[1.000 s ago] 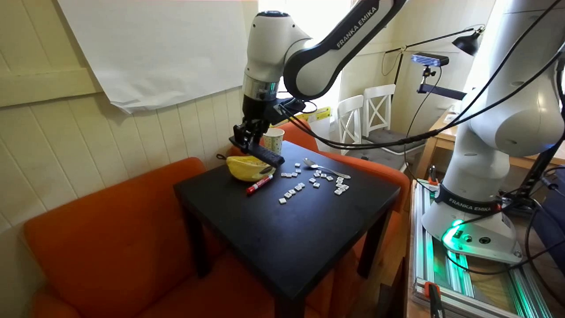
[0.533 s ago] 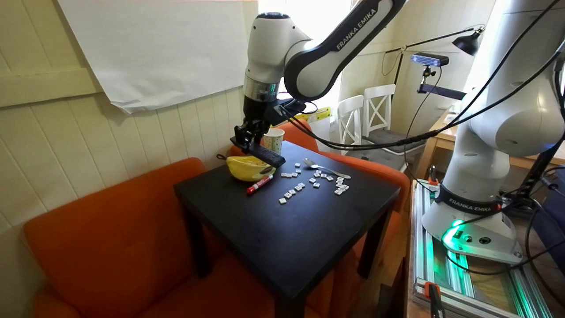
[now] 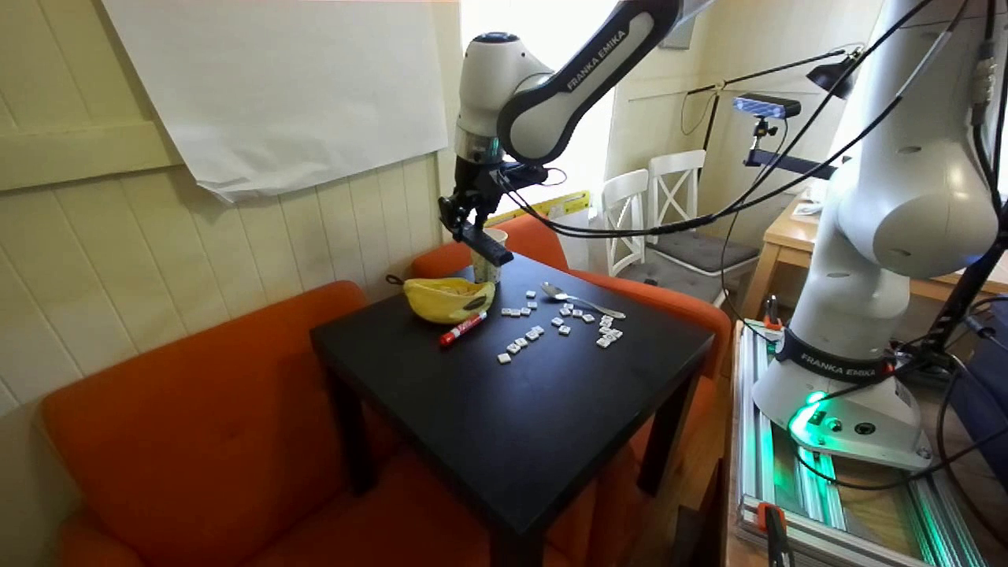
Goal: Move the remote to the right
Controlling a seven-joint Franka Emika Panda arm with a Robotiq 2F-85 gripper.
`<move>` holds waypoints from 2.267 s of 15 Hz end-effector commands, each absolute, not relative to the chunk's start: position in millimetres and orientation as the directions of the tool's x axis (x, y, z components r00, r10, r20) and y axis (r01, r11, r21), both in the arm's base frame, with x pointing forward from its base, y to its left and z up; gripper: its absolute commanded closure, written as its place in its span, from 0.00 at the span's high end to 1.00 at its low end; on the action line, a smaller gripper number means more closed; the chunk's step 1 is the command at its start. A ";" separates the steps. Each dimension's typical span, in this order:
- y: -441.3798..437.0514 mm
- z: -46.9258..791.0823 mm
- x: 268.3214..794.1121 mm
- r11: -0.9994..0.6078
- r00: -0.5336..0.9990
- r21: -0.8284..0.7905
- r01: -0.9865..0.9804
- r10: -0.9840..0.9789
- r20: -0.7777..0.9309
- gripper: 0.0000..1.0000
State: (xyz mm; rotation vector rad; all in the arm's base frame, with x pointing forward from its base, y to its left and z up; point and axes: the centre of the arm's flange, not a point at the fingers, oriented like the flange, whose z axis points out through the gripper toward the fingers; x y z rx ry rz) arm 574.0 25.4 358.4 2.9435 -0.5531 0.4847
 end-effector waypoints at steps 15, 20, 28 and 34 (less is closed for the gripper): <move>-121.3 363.2 569.4 -0.833 0.823 -0.061 -0.550 -0.554 0.124 0.26; -124.1 354.6 569.7 -0.819 0.809 -0.036 -0.573 -0.572 0.134 0.51; -162.7 361.2 573.9 -0.822 0.820 0.001 -0.570 -0.569 0.069 0.26; -228.8 355.6 555.6 -0.864 0.862 0.013 -0.504 -0.504 -0.050 0.26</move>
